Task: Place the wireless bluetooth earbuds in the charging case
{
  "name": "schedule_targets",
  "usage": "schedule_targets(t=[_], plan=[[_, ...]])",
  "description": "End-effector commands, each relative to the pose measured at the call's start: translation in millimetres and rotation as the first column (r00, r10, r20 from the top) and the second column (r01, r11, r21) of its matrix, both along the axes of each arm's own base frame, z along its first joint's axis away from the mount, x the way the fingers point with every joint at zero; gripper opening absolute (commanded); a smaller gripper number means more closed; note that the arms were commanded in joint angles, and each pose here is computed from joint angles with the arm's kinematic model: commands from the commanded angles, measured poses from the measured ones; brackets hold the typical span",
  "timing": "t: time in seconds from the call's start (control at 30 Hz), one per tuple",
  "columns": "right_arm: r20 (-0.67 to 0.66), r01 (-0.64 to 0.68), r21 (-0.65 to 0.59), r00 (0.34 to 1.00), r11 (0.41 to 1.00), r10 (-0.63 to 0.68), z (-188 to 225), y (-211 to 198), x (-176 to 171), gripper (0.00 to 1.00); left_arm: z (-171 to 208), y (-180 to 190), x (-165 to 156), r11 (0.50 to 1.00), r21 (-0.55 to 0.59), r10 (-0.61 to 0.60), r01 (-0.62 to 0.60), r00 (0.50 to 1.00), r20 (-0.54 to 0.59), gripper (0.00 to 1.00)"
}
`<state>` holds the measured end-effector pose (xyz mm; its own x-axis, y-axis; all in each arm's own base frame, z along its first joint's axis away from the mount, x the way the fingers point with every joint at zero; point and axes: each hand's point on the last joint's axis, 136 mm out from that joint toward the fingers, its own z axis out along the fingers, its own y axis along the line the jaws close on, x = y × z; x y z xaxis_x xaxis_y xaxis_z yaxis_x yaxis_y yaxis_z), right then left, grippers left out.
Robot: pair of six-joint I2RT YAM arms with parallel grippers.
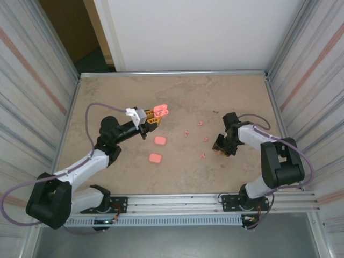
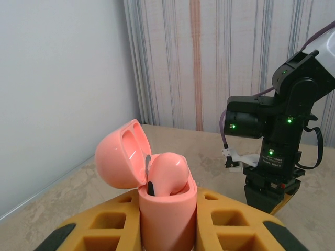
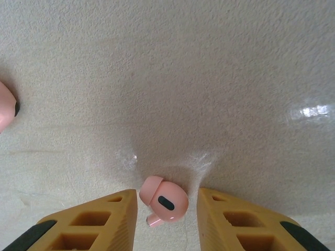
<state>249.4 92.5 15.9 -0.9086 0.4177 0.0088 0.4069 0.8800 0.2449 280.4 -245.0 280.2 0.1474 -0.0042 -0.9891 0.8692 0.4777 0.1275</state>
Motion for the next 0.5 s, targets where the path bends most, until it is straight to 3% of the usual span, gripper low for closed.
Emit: schedule_targets(t=[0.0,0.47], plan=[[0.011,-0.028,-0.007,1.000,1.000,0.028,-1,6,7,0.33,10,-2,-6,1.000,0.000,-0.022,0.022,0.999,0.042,0.00],[0.055,-0.025,-0.014,0.998,1.000,0.025,15,4,13,0.36,11,-2,-5,1.000,0.002,-0.019,0.019,0.999,0.046,0.00]])
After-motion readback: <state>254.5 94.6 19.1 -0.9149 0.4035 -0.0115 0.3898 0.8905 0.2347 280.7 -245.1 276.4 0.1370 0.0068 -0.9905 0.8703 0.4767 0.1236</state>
